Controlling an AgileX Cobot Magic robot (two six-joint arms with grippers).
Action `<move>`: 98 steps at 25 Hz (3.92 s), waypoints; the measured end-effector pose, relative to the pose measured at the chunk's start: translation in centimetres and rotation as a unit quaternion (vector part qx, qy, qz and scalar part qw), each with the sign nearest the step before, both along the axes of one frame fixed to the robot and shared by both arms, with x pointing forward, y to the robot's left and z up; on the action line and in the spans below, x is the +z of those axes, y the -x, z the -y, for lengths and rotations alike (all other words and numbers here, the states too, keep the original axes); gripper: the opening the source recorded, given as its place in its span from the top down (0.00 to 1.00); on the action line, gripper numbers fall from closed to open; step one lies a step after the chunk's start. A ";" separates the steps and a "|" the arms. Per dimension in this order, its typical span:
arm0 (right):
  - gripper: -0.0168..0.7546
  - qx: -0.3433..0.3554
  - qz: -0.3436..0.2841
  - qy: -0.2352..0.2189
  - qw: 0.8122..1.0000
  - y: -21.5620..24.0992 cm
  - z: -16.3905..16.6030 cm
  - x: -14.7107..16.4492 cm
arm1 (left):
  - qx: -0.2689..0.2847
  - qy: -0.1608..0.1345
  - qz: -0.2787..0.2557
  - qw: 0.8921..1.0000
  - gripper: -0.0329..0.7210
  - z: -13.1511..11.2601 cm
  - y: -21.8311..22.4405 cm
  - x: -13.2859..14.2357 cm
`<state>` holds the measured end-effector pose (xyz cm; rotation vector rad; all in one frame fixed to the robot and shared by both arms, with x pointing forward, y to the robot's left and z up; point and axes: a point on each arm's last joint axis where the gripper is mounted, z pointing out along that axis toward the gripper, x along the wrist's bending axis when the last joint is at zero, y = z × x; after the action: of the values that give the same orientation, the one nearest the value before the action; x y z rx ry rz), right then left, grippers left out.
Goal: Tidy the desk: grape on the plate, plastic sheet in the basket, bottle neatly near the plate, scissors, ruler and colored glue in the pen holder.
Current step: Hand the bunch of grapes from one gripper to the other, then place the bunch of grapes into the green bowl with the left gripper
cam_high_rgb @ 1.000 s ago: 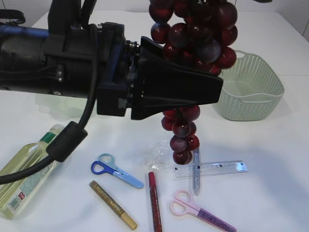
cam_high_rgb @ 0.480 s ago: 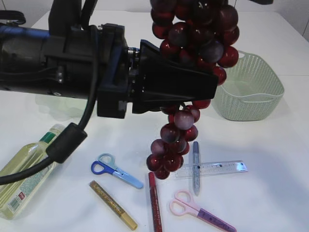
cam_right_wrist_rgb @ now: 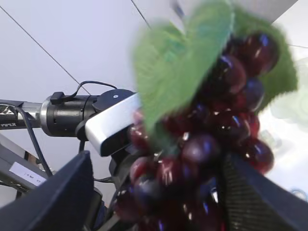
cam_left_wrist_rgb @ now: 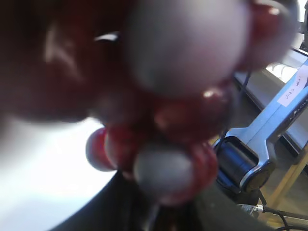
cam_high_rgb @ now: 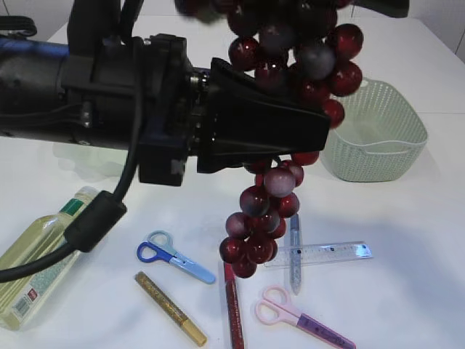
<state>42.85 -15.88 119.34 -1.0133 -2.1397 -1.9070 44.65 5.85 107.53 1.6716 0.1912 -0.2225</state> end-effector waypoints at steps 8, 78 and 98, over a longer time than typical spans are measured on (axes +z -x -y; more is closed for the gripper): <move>0.16 -0.047 0.037 0.048 0.997 -0.9 0.5 -0.5 | -0.002 0.001 0.000 1.000 0.75 0.0 0.0 0.0; 0.30 -0.328 -0.152 0.494 0.790 -1.1 9.2 -6.2 | 0.591 -0.267 -0.040 0.760 0.18 -13.6 -23.8 -11.0; 0.30 -0.328 -0.152 0.494 0.790 -1.1 9.2 -6.2 | 0.549 -0.211 -0.018 0.808 0.25 -11.2 -22.2 -7.1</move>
<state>43.98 -25.04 113.15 -2.2630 -2.7585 -0.4196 66.81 17.05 100.40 1.7177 1.2640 0.7189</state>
